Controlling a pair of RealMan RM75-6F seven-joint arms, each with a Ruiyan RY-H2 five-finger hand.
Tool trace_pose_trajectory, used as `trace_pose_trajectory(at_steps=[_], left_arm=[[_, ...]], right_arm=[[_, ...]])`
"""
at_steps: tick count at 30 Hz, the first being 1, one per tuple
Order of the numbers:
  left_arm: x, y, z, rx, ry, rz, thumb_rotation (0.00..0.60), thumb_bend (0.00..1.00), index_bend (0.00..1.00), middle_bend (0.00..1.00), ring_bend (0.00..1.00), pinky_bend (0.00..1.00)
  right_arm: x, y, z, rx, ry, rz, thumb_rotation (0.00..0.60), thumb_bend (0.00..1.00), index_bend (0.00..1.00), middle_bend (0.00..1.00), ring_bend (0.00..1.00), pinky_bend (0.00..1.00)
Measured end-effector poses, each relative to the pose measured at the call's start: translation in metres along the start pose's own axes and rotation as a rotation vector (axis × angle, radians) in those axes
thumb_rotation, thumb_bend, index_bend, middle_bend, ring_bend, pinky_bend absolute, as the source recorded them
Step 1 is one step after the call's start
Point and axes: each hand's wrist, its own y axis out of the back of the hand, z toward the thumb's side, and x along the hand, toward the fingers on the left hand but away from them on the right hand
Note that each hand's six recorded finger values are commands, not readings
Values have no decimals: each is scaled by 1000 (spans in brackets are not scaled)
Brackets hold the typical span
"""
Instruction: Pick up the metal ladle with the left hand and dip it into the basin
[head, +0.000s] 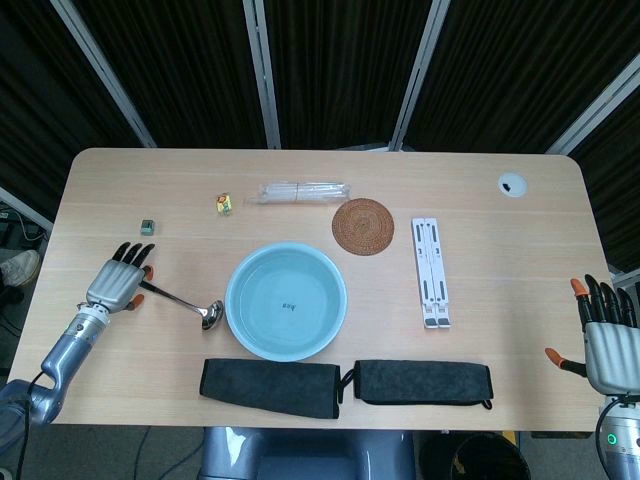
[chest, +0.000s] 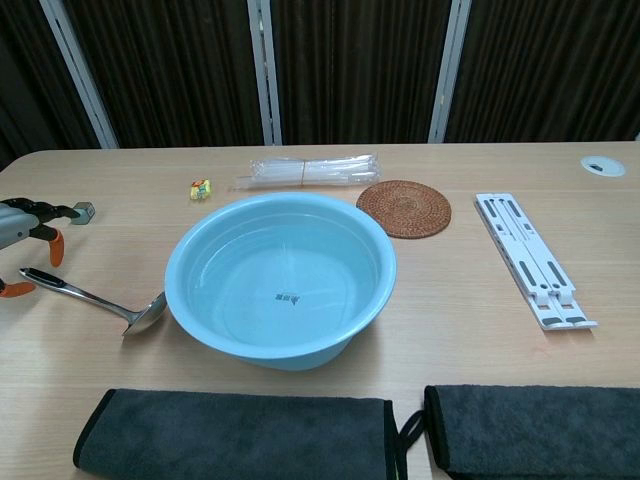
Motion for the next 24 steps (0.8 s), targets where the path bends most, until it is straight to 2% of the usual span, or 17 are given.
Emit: trace_pose_trajectory(at_steps=[12, 24], left_arm=[[5, -7, 12, 8, -27, -8, 600, 345, 396, 0, 0, 0], [8, -12, 19, 33, -41, -8, 600, 364, 447, 0, 0, 0]], right_arm=[[2, 3, -1, -9, -2, -3, 474, 0, 0, 0, 0, 0], [5, 7, -5, -12, -12, -13, 470, 0, 0, 0, 0, 0]])
